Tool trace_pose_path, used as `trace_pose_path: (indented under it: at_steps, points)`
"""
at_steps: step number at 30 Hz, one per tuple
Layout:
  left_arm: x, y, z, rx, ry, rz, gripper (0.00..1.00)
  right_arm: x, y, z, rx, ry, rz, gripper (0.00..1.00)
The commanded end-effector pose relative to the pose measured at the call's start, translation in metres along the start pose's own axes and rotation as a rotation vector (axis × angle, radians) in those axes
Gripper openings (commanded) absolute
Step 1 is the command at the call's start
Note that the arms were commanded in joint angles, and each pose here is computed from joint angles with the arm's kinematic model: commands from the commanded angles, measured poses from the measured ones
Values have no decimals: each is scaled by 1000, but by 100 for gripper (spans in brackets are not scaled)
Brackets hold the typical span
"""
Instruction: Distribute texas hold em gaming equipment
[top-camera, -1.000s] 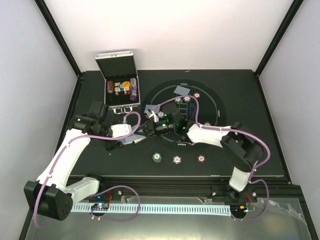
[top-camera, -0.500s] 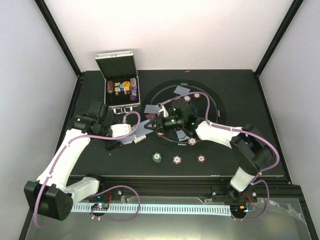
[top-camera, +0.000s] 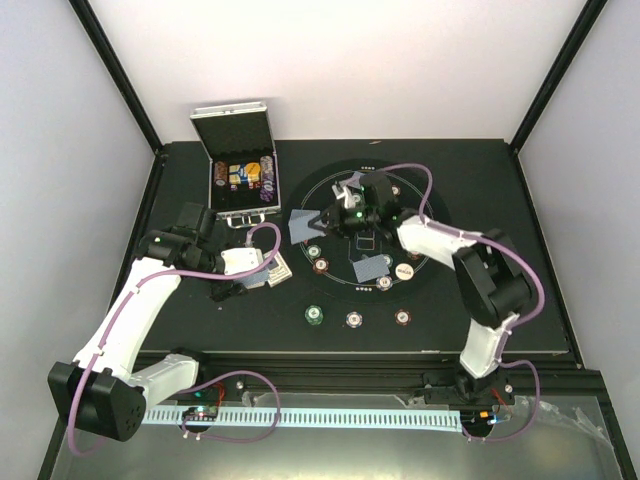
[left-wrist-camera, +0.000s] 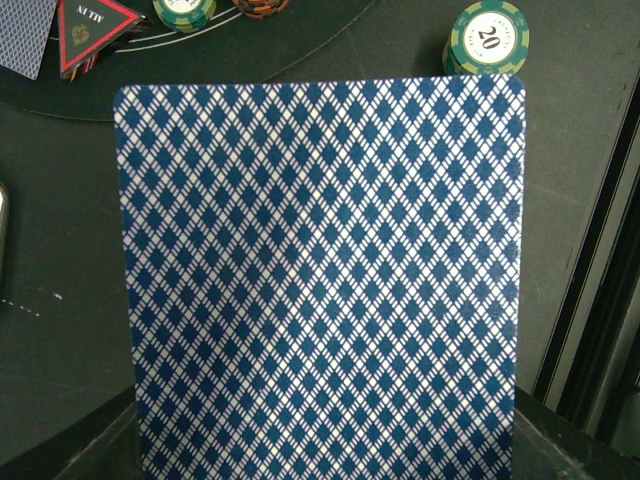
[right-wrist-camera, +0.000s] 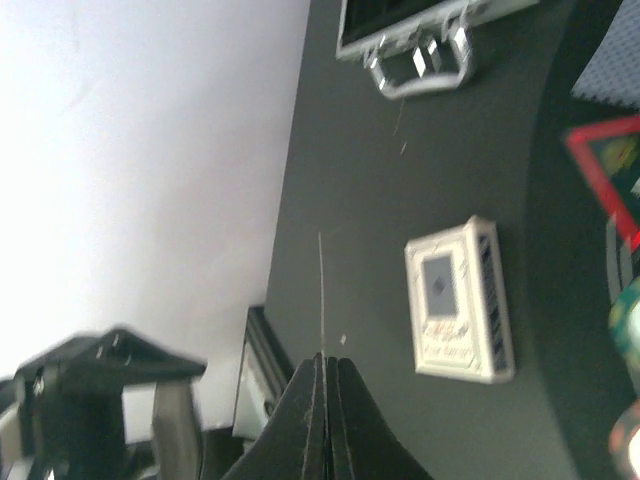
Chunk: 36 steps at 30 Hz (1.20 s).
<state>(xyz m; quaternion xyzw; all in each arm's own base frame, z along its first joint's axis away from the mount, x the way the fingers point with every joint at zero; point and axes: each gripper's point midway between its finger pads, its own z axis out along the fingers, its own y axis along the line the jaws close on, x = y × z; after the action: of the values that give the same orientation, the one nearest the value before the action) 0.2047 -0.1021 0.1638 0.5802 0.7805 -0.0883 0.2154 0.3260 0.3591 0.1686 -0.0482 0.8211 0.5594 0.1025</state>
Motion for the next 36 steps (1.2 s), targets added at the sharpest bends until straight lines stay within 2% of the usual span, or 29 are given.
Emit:
trace_pose_path:
  at_steps: [1,7,14,17,20,24,33,36]
  points:
    - [-10,5,-12,-36,-32,12,1,-41,-31,9,74,-7,-8,1]
    - [-9,5,-12,-35,-30,7,1,-88,-75,43,186,2,0,1]
    - [-7,5,-12,-43,-17,7,2,-111,-103,67,235,3,25,1]
    - [-7,5,-13,-48,-18,9,2,-113,-110,70,263,16,27,8]
    - [-8,4,-14,-44,-20,9,2,-113,-114,66,308,21,13,23]
    - [-8,4,-15,-44,-23,11,2,-115,-117,51,373,16,-16,33]
    - [-10,3,-15,-36,-33,10,2,-112,-107,4,455,-37,-60,36]
    - [-11,3,-15,-37,-35,9,2,-101,-92,-6,421,-45,-70,38]
